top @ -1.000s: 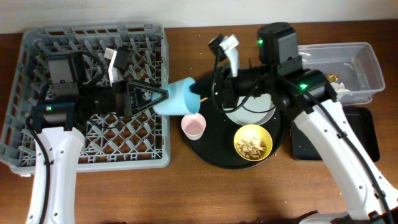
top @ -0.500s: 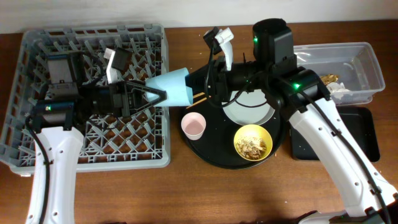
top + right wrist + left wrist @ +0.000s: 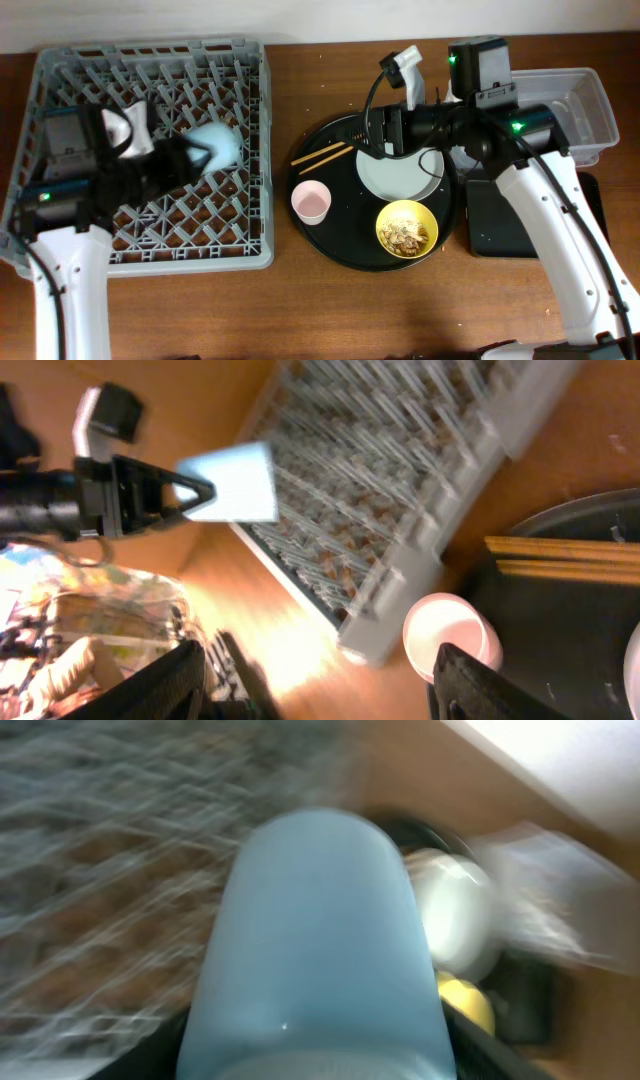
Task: Sort waste into correct bins and load items into the dishwasher rack
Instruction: 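Place blue cup upside down in dish rack with left gripper, then pass pink cup from right to left gripper, place it in rack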
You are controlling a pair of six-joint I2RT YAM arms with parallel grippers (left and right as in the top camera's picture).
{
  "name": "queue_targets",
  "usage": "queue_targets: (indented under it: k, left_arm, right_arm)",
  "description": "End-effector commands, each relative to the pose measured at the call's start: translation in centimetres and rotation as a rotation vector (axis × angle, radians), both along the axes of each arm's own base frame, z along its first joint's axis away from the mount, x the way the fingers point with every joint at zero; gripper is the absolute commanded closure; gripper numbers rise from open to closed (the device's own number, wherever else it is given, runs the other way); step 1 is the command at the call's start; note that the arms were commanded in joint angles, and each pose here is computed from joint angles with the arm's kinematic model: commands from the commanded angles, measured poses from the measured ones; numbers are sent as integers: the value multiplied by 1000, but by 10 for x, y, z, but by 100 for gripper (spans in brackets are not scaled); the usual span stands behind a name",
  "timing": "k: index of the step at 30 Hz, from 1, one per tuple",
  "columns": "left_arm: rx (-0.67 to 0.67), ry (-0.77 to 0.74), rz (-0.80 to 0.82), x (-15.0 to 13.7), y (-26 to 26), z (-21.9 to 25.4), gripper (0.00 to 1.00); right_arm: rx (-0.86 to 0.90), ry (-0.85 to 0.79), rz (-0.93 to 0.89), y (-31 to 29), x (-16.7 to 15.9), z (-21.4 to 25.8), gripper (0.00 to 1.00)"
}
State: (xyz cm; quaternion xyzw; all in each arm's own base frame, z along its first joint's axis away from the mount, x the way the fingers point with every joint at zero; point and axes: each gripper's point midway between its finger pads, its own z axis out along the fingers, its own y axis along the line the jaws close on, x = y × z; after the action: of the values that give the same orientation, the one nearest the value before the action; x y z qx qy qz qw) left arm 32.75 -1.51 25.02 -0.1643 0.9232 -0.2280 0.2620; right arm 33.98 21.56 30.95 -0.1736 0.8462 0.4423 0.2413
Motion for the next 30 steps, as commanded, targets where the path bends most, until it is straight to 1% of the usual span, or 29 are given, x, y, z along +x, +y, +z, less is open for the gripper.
queue_targets:
  k: [1,3,4,5,6,8,9,10,11,12,13,14,15,17,19,20,22,23,25,26,27,28,30]
  left_arm:
    - [361,168,516,-25,116,-21,37]
    - [356,220,576,-23,131,-35,37]
    - [348,269,585,-19,138,-51,37]
    - [343,305,582,-14,140,-63,37]
    - [319,364,558,-5,139,-87,36]
    - [311,420,543,3,140,-111,36]
    - [304,468,536,5,142,-129,30]
    - [285,483,529,5,140,-134,29]
    - [276,486,530,4,140,-135,19]
    - [244,489,526,4,138,-135,18]
    - [222,499,527,1,137,-135,15]
    - [191,506,534,-2,139,-135,5]
    - [151,494,508,0,135,-131,2]
    - [146,447,456,10,134,-115,1]
    - [148,406,459,19,136,-101,1]
    - [127,430,438,14,130,-99,1]
    - [120,466,393,5,121,-101,6]
    - [89,441,324,9,110,-97,9]
    - [61,399,289,11,101,-85,9]
    - [34,307,195,19,90,-67,9]
    - [9,154,66,28,72,-36,9]
    - [33,79,19,29,65,-19,8]
    - [51,40,-13,26,54,-7,7]
  right_arm:
    - [-108,-25,-65,-14,3,-9,26]
    - [-115,-21,-59,-15,1,-11,25]
    - [-116,-17,-58,-15,1,-11,25]
    - [-117,-15,-58,-15,0,-12,25]
    - [-118,-10,-58,-15,0,-12,25]
    - [-121,1,-57,-16,-2,-14,25]
    - [-136,11,-66,-18,-3,-17,25]
    - [-147,15,-73,-19,-2,-19,25]
    - [-159,17,-82,-21,-2,-21,24]
    - [-174,21,-92,-23,-2,-23,22]
    - [-216,35,-111,-27,-1,-31,22]
    - [-298,62,-124,-27,-2,-50,22]
    - [-377,87,-114,-21,-4,-73,22]
    - [-478,123,-79,-7,-9,-107,23]
    - [-497,135,-41,7,-9,-122,23]
    - [-496,133,-39,10,-8,-123,23]
    - [-529,116,-111,3,4,-126,23]
    - [-537,110,-124,4,12,-131,29]
    - [-559,160,-107,11,11,-153,34]
    - [-580,186,-79,20,9,-169,37]
    - [-612,219,-30,36,4,-197,40]
    - [-628,236,-8,44,3,-214,45]
    - [-690,268,-55,42,9,-241,48]
